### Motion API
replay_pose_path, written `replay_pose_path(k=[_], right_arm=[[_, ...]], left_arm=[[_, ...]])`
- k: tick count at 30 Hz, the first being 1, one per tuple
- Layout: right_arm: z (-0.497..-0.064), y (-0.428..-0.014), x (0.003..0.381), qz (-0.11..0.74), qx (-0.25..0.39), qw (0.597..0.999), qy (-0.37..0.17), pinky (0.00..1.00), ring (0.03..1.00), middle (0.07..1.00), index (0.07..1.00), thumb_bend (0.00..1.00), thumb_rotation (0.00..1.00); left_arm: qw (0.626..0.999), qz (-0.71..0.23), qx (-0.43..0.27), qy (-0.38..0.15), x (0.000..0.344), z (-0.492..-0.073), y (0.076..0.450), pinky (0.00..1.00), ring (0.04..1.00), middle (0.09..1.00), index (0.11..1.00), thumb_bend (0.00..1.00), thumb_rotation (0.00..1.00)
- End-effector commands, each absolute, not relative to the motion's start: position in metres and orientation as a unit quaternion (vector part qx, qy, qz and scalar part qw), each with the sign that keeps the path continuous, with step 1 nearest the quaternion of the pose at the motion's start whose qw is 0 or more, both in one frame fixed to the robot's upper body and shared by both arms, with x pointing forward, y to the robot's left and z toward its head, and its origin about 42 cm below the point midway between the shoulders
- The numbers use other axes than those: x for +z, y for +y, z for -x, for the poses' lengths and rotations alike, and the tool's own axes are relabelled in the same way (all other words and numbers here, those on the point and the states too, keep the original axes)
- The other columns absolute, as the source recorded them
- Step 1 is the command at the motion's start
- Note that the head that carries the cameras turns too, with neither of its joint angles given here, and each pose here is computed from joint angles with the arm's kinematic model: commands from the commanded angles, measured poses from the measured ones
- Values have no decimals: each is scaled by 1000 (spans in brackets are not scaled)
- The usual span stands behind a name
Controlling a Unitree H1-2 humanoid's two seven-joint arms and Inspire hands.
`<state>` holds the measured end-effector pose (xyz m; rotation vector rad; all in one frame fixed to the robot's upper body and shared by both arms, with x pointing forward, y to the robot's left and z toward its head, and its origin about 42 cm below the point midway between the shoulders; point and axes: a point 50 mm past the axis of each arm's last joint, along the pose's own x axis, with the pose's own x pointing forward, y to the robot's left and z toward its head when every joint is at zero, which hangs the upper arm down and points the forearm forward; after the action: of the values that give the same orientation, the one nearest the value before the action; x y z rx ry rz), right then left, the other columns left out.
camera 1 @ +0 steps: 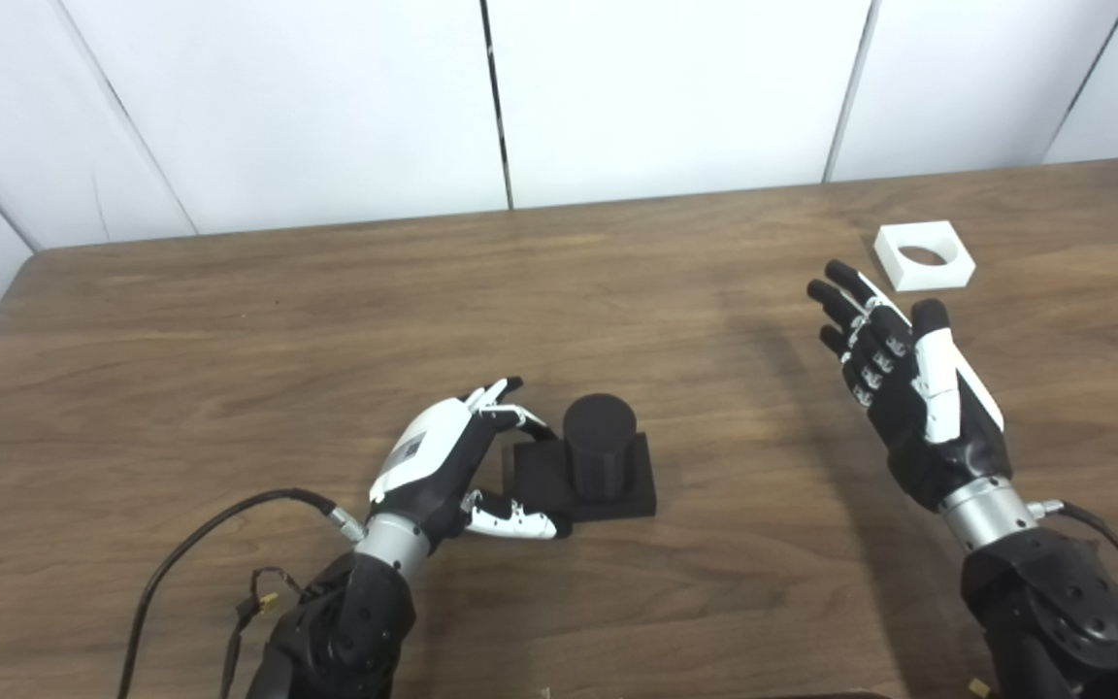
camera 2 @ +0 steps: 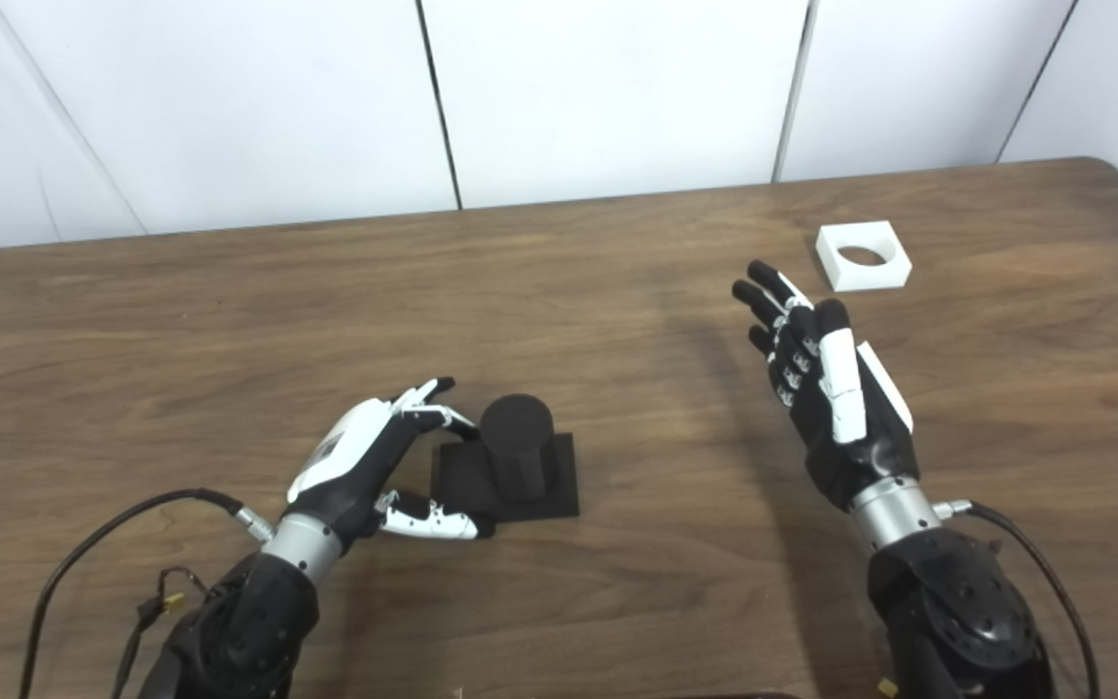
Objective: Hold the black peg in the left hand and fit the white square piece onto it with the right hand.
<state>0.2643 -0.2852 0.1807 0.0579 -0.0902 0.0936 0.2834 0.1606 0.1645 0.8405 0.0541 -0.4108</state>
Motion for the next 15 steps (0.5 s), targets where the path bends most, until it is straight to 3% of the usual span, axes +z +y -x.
replay_pose_path(k=[1,15], right_arm=[[-268,-287,195,-21,57,995,-80,1000,1000,913,928,685,1000],[-257,-273,181,-16,58,995,-79,1000,1000,918,937,656,1000]], left_arm=[[884,-414,-199,83,147,-278,174,1000,1000,976,492,493,66],[881,-417,-205,84,134,-272,183,1000,1000,967,491,497,63]])
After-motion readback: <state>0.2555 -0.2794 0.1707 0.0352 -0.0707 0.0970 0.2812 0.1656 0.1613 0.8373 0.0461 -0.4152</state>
